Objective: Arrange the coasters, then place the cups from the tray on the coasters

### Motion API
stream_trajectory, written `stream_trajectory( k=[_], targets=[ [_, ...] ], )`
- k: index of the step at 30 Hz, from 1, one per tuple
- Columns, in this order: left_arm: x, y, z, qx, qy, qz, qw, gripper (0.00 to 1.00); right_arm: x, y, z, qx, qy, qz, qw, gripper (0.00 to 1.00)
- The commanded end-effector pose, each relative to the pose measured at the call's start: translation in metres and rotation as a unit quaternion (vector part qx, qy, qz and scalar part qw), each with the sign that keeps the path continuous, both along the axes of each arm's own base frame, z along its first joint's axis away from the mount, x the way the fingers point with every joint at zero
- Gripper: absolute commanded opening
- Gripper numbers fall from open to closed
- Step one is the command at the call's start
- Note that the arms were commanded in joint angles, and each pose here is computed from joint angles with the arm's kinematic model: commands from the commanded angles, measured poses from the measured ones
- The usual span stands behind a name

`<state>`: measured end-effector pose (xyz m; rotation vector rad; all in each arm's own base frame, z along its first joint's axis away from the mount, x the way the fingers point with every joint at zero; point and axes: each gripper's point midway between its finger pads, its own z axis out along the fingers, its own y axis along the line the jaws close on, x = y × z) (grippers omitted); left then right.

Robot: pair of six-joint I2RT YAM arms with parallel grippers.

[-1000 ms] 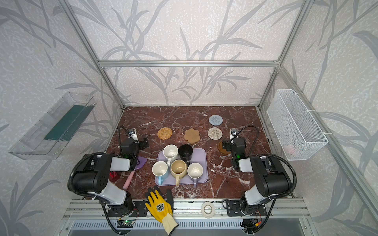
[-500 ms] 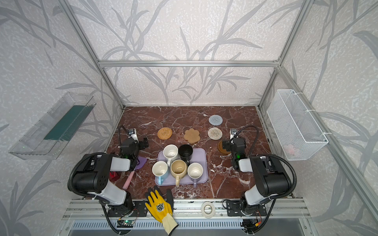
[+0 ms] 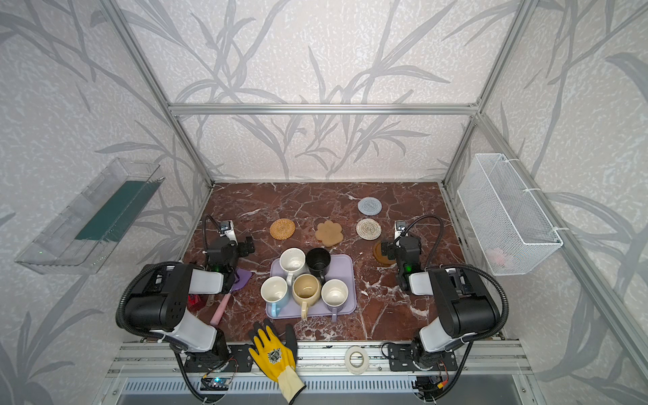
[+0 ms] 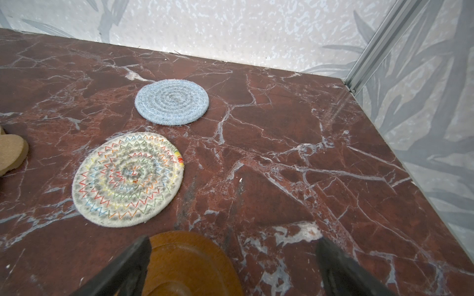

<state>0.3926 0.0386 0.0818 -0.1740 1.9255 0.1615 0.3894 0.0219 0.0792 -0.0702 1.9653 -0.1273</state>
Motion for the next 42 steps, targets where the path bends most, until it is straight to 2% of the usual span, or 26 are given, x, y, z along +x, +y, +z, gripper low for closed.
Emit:
stream_trajectory(
  k=[1,8,13,18,21,24,25,28,32,38,42],
  targets=[
    [0.003,0.001,0.013,0.007,-0.019,0.003,1.0,0.99,0.007,-0.001,0.013,0.004,-0.02,-0.003,1.0,0.99],
    [0.002,-0.001,0.013,0.006,-0.024,-0.005,1.0,0.99,0.006,-0.001,0.015,0.005,-0.024,-0.003,1.0,0.99],
    [-0.01,0.0,0.03,0.005,-0.062,-0.001,0.998,0.99,0.0,-0.004,0.033,0.006,-0.031,-0.009,0.999,0.99],
    [-0.017,0.002,0.048,0.007,-0.067,0.006,0.998,0.99,-0.01,-0.003,0.047,0.013,-0.022,-0.006,1.0,0.99],
    [-0.022,0.008,0.06,0.005,-0.068,0.029,0.997,0.99,-0.017,-0.006,0.056,0.032,-0.012,-0.021,0.999,0.99],
    [-0.028,0.012,0.077,-0.011,-0.077,0.047,0.996,0.99,-0.027,-0.012,0.061,0.074,0.024,-0.059,0.995,0.99],
    [-0.029,0.009,0.085,-0.019,-0.082,0.042,0.996,0.99,-0.032,-0.012,0.061,0.088,0.042,-0.067,0.993,0.99],
    [-0.029,0.004,0.104,-0.054,-0.071,0.037,0.995,0.99,-0.038,0.003,0.075,0.131,0.05,-0.037,0.989,0.99],
    [-0.028,-0.001,0.125,-0.146,-0.072,0.055,0.985,0.99,-0.047,0.016,0.095,0.196,0.057,-0.023,0.979,0.99],
    [-0.02,-0.032,0.139,-0.26,-0.086,-0.007,0.962,0.99,-0.052,0.036,0.109,0.252,0.097,0.003,0.963,0.99],
    [-0.007,-0.059,0.142,-0.275,-0.03,-0.053,0.959,0.99,-0.046,0.053,0.106,0.271,0.139,0.023,0.952,0.99]
  ],
)
